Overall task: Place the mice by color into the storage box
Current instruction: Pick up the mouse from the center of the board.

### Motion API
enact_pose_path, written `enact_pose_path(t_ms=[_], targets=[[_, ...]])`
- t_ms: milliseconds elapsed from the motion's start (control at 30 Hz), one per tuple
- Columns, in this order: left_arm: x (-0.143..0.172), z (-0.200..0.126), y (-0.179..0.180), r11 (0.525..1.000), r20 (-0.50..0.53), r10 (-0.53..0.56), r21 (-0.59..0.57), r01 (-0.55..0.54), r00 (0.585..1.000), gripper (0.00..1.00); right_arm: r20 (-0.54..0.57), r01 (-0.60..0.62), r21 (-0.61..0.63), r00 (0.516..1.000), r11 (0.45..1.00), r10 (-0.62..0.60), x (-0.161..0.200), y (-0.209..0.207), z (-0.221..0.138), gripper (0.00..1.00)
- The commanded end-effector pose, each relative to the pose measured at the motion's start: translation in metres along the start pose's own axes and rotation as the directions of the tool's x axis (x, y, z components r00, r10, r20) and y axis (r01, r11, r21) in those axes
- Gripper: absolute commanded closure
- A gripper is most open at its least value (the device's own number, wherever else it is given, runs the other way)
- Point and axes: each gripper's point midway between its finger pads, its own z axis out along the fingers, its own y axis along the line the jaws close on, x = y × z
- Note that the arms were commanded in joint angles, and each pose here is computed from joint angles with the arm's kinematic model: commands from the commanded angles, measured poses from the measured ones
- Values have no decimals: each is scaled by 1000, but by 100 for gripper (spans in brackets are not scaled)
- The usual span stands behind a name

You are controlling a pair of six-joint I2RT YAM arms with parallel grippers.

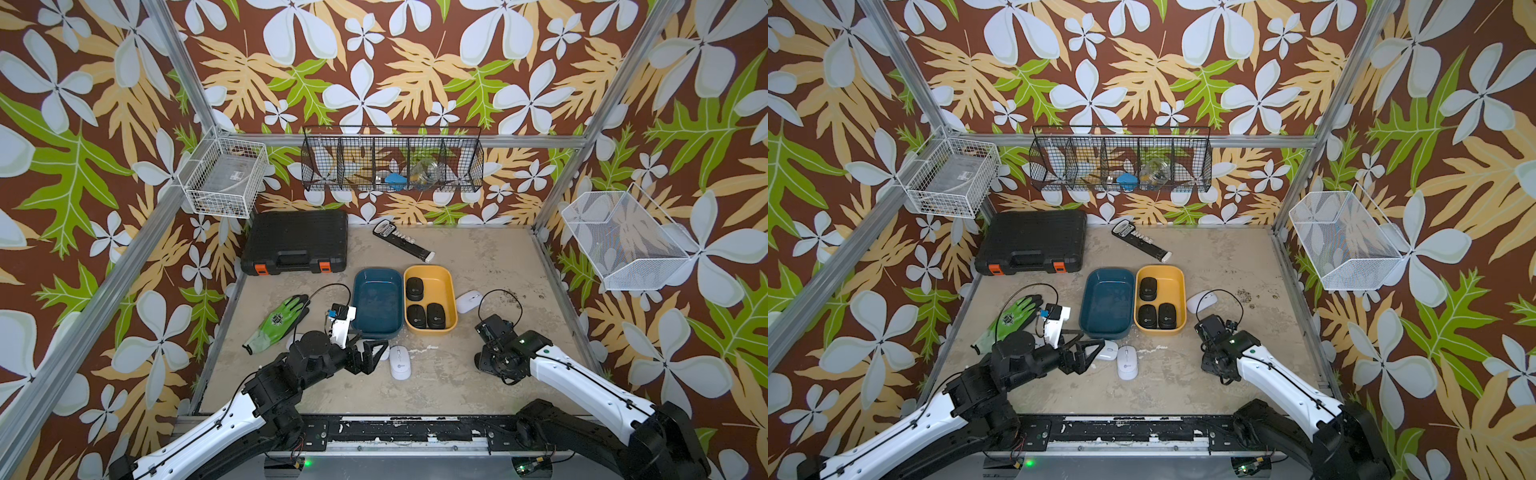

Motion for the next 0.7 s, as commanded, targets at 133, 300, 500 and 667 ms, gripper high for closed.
enact_pose_path(t_ms=[133, 300, 500, 667], targets=[[-9, -4, -8, 999, 35, 15, 34, -16, 999, 0, -86, 61, 76, 995, 995, -55, 7, -4, 9, 100], [-8, -4, -10, 999, 33, 14, 45, -16, 999, 0, -151, 43, 61, 988, 997, -33, 22, -2, 18, 100], [-6, -2, -9, 999, 22, 18, 42, -18, 1000, 0, -107, 5, 86, 994, 996, 4, 15, -9, 25, 100], [-6, -1, -7, 999, 23, 18, 33, -18, 1000, 0, -88, -6, 81, 996, 997, 14, 6, -10, 24, 100]])
